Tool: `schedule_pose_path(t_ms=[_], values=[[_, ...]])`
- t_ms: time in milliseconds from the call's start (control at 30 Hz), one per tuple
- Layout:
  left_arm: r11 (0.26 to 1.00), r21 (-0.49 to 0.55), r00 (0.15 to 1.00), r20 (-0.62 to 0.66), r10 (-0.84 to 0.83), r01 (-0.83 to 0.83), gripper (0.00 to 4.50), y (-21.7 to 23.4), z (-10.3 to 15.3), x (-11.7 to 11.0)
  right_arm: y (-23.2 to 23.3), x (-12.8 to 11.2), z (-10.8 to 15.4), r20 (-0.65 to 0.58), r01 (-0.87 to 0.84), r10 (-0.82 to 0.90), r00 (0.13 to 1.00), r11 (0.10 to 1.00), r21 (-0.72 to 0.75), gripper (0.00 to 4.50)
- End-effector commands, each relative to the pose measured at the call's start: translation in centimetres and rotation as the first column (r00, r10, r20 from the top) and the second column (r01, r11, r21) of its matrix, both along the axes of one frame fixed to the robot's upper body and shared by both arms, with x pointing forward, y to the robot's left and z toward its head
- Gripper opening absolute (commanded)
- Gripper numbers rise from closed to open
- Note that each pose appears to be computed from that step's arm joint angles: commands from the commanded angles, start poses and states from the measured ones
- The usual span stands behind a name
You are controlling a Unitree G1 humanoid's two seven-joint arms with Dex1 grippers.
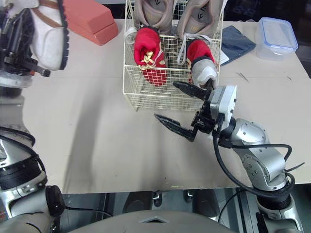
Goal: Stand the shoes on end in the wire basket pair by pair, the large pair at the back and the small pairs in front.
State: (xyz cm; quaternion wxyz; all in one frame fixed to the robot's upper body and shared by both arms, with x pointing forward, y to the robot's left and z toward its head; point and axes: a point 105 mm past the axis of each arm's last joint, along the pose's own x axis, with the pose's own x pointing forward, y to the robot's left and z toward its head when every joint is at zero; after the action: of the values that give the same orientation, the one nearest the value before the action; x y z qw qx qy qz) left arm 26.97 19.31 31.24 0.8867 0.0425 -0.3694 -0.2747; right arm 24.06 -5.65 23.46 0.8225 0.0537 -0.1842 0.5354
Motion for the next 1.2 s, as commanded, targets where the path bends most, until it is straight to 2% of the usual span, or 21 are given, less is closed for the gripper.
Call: schedule_pose_path(t_ms=[33, 200, 367, 533, 567, 600, 800, 867, 900, 933, 1000, 1067, 1100, 1200], values=[[0.989, 0.038, 0.99, 0.007, -0.141, 0.141, 0.02, -4.5, -0.7, -2.0, 0.1, 0.2, 1.3, -0.051, 0.028, -0.025, 0.998, 0.998, 0.065, 4.5], [0.965, 0.149, 0.976, 0.0, -0.219, 0.217, 0.02, -7.5, -2.9, -3.1, 0.7, 0.8, 2.2, -0.176, 0.046, -0.02, 0.984, 0.988, 0.144, 4.5], [0.952, 0.201, 0.971, 0.024, -0.24, 0.23, 0.02, -8.6, -3.7, -3.4, 1.2, 1.3, 2.5, -0.273, 0.049, -0.001, 0.962, 0.984, 0.169, 4.5], [0.941, 0.262, 0.971, 0.048, -0.236, 0.216, 0.02, -9.3, -4.6, -3.4, 2.0, 0.5, 2.7, -0.326, -0.037, 0.1, 0.94, 0.98, 0.194, 4.5], [0.938, 0.275, 0.971, 0.055, -0.234, 0.21, 0.0, -9.4, -4.7, -3.4, 2.0, 0.4, 2.8, -0.331, -0.047, 0.111, 0.937, 0.979, 0.196, 3.95], [0.932, 0.293, 0.969, 0.06, -0.239, 0.212, 0.0, -9.5, -4.9, -3.5, 2.1, 0.3, 2.8, -0.337, -0.053, 0.119, 0.934, 0.979, 0.198, 3.75], [0.929, 0.294, 0.968, 0.045, -0.247, 0.223, 0.0, -9.5, -5.4, -3.5, 2.0, 0.7, 2.5, -0.349, -0.049, 0.109, 0.931, 0.983, 0.178, 0.92], [0.925, 0.283, 0.963, 0.015, -0.269, 0.254, 0.0, -9.4, -5.6, -3.6, 1.9, 0.7, 2.3, -0.35, -0.047, 0.104, 0.931, 0.985, 0.169, 0.34], [0.921, 0.28, 0.959, 0.0, -0.283, 0.271, 0.0, -9.4, -5.7, -3.7, 1.9, 0.7, 2.3, -0.35, -0.047, 0.103, 0.931, 0.985, 0.165, 0.23], [0.915, 0.276, 0.953, -0.023, -0.301, 0.295, 1.05, -9.2, -5.8, -3.7, 1.7, 0.7, 2.2, -0.345, -0.049, 0.101, 0.933, 0.987, 0.156, 0.17], [0.911, 0.25, 0.945, -0.074, -0.319, 0.327, 1.85, -8.3, -5.6, -3.3, 1.2, 0.6, 1.9, -0.329, -0.06, 0.099, 0.939, 0.99, 0.128, 0.16], [0.914, 0.23, 0.942, -0.1, -0.321, 0.335, 2.93, -7.4, -5.0, -2.9, 0.7, 0.6, 1.7, -0.308, -0.074, 0.101, 0.946, 0.992, 0.097, 0.16], [0.913, 0.226, 0.94, -0.109, -0.323, 0.34, 3.06, -7.1, -4.8, -2.8, 0.5, 0.5, 1.6, -0.3, -0.08, 0.102, 0.949, 0.993, 0.086, 0.16], [0.886, 0.15, 0.891, -0.2, -0.407, 0.439, 4.36, -5.8, -3.7, -2.4, -0.2, 0.0, 1.3, -0.264, -0.132, 0.142, 0.954, 0.99, 0.053, 0.16]])
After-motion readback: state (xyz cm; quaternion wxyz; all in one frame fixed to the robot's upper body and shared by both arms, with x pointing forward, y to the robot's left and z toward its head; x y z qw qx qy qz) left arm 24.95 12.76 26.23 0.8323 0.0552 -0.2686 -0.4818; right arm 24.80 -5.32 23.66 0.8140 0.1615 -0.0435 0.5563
